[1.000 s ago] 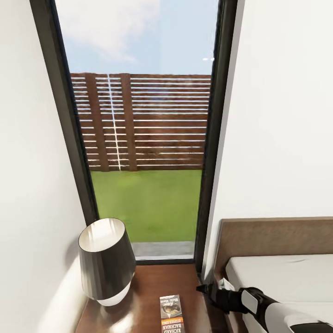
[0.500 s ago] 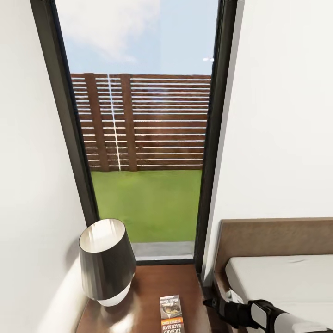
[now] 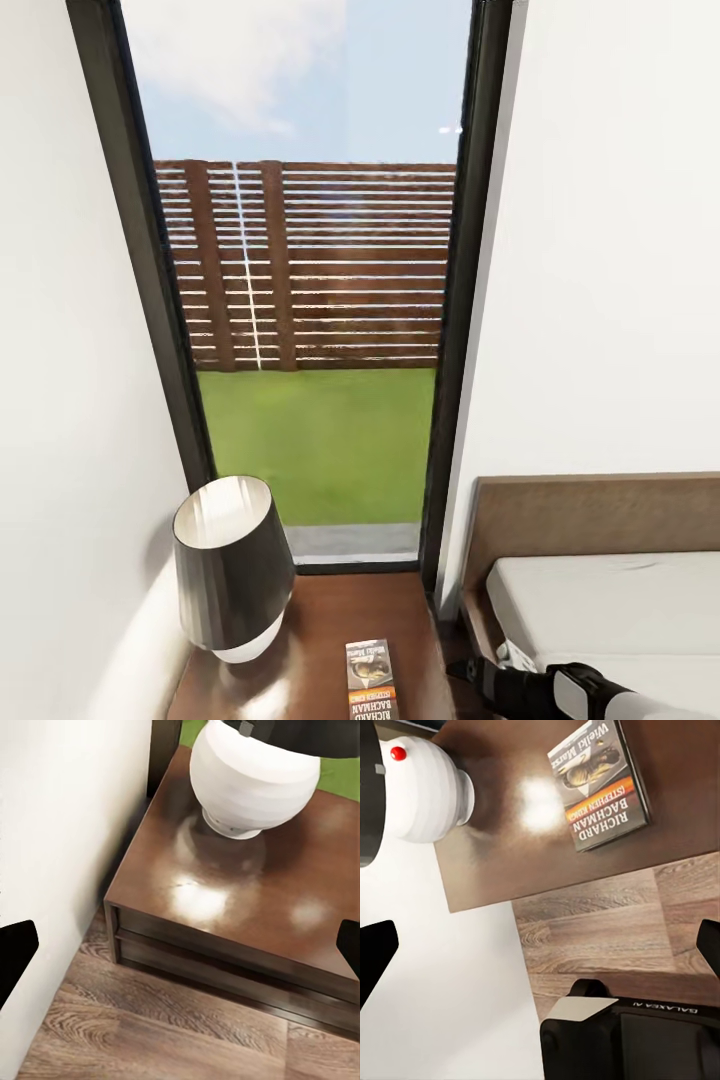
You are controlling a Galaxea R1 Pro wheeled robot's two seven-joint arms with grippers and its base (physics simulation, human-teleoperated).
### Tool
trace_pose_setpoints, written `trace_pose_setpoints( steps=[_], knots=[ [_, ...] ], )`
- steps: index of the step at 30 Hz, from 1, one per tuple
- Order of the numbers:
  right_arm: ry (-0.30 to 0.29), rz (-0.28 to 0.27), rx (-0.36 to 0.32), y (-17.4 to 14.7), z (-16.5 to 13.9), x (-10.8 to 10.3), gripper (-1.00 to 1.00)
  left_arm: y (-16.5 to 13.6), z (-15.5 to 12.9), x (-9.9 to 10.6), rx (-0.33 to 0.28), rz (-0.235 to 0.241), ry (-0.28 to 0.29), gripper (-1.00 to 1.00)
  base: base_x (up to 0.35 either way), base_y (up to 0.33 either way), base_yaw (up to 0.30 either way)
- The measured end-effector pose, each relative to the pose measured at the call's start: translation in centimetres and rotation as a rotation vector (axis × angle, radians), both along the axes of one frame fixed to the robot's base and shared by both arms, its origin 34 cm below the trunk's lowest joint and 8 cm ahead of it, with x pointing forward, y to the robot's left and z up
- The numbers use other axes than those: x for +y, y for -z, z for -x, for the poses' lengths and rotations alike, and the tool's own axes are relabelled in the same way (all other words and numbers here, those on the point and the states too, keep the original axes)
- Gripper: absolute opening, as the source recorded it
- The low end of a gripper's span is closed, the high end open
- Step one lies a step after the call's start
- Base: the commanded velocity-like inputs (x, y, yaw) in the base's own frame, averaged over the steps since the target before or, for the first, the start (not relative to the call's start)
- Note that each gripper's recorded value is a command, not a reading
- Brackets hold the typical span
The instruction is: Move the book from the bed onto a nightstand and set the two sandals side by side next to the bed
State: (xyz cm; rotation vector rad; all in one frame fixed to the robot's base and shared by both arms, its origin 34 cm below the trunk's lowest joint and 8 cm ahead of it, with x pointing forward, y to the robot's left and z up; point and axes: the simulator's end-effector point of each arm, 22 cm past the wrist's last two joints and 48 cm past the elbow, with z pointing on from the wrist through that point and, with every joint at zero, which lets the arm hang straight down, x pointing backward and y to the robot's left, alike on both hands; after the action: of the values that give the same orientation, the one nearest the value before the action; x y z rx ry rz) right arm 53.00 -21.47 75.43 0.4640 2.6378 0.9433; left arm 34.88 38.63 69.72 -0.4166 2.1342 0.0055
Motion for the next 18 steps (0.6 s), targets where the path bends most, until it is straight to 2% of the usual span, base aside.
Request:
trace_pose_setpoints(
  steps=[18],
  knots=[
    [-0.002, 0.0, 0.002, -1.4, 0.8, 0.1, 1.0, -1.4, 0.7, -0.1, 0.002, 0.002, 0.001, 1.0, 0.0, 0.0, 0.0]
  ],
)
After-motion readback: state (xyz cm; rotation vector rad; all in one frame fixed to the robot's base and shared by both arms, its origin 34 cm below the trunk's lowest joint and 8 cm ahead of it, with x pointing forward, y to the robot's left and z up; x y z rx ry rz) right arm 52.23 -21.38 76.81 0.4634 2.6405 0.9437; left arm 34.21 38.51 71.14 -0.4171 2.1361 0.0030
